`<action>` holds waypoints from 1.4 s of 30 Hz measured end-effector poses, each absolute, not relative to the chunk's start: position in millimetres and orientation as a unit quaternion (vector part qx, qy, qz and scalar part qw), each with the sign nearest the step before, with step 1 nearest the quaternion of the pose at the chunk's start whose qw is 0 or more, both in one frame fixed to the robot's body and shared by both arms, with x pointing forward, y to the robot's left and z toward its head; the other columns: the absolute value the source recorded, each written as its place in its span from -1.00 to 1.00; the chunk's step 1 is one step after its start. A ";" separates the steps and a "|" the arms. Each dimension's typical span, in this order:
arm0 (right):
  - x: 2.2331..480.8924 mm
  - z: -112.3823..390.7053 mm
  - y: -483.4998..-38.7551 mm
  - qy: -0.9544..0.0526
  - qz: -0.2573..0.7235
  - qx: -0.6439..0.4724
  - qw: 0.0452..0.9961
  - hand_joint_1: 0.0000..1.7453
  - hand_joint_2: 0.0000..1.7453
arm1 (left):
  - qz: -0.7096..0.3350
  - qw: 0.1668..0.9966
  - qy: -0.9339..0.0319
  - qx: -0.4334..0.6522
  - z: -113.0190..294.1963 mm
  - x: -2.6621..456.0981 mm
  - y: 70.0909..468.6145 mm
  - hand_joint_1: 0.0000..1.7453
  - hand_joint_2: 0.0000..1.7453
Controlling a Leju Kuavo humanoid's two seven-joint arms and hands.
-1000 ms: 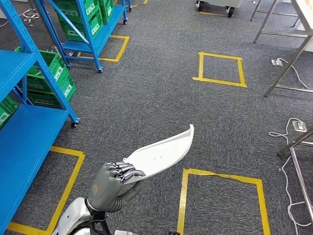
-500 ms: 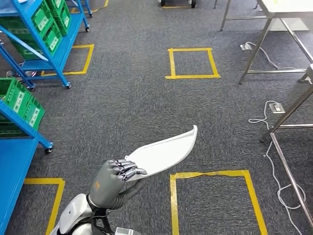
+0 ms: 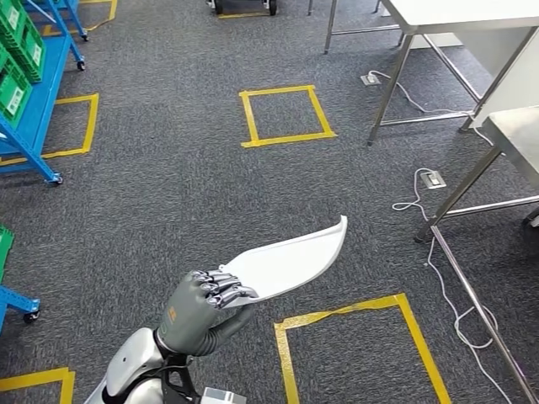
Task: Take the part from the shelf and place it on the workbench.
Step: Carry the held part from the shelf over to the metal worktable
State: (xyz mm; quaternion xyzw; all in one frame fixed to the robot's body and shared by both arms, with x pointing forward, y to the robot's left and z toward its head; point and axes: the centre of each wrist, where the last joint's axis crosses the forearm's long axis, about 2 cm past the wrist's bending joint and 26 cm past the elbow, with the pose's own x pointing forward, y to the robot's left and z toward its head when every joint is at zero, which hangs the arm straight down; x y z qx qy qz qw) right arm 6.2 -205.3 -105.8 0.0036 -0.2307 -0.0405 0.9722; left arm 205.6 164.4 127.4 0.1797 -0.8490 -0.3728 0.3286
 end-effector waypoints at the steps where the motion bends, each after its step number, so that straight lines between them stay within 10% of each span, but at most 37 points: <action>1: 5.1 -105.7 -204.7 -0.230 -0.041 0.004 0.972 -1.00 1.00 | -0.373 0.327 -0.850 0.178 128.0 206.5 162.8 1.00 1.00; 42: -5.3 -102.3 -206.3 -0.219 -0.123 -0.019 0.968 -1.00 1.00 | -0.390 0.316 -0.855 0.129 139.8 218.8 115.5 1.00 1.00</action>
